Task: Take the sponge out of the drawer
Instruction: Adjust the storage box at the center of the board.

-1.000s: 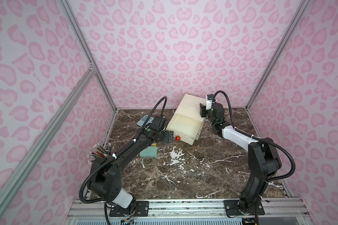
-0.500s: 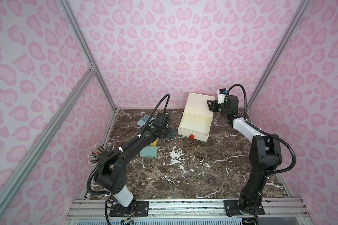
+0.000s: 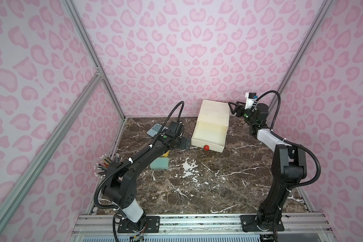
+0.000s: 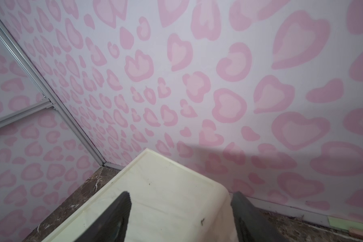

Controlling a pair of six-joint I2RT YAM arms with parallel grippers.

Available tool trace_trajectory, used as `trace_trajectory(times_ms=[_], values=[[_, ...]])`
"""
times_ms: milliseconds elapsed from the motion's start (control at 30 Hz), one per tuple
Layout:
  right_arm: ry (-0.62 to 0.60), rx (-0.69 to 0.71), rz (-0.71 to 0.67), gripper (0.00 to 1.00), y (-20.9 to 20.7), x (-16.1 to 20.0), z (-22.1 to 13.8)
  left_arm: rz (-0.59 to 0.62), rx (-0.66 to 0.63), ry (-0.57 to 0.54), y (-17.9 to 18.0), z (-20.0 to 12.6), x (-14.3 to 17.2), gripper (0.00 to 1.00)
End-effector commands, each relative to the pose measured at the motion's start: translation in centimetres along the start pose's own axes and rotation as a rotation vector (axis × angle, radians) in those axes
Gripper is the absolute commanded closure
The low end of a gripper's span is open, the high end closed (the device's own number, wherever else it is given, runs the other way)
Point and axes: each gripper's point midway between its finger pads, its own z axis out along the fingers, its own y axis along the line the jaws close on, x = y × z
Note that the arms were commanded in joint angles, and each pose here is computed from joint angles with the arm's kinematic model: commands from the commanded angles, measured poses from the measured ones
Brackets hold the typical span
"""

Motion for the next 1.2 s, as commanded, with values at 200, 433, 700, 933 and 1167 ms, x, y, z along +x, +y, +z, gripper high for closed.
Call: trace_trajectory(times_ms=[200, 433, 700, 933, 1167], values=[[-0.137, -0.249, 0.206, 0.24, -2.1, -1.5, 0.9, 0.010, -0.001, -0.034, -0.1, -0.7, -0.6, 0.00], [-0.077, -0.389, 0.272, 0.25, -3.4, 0.7, 3.7, 0.015, 0.000, -0.026, -0.2, -0.7, -0.3, 0.00], [-0.034, -0.522, 0.331, 0.33, -2.8, 2.7, 4.7, 0.018, 0.007, -0.018, -0.5, -0.6, 0.0, 0.00], [0.151, -0.563, 0.251, 0.35, 1.0, 6.6, 5.1, 0.014, 0.018, -0.017, -0.8, 0.0, 0.1, 0.00], [0.231, -0.511, 0.175, 0.35, 3.5, 9.0, 3.8, 0.028, 0.044, -0.024, -1.5, 1.3, -0.4, 0.00]])
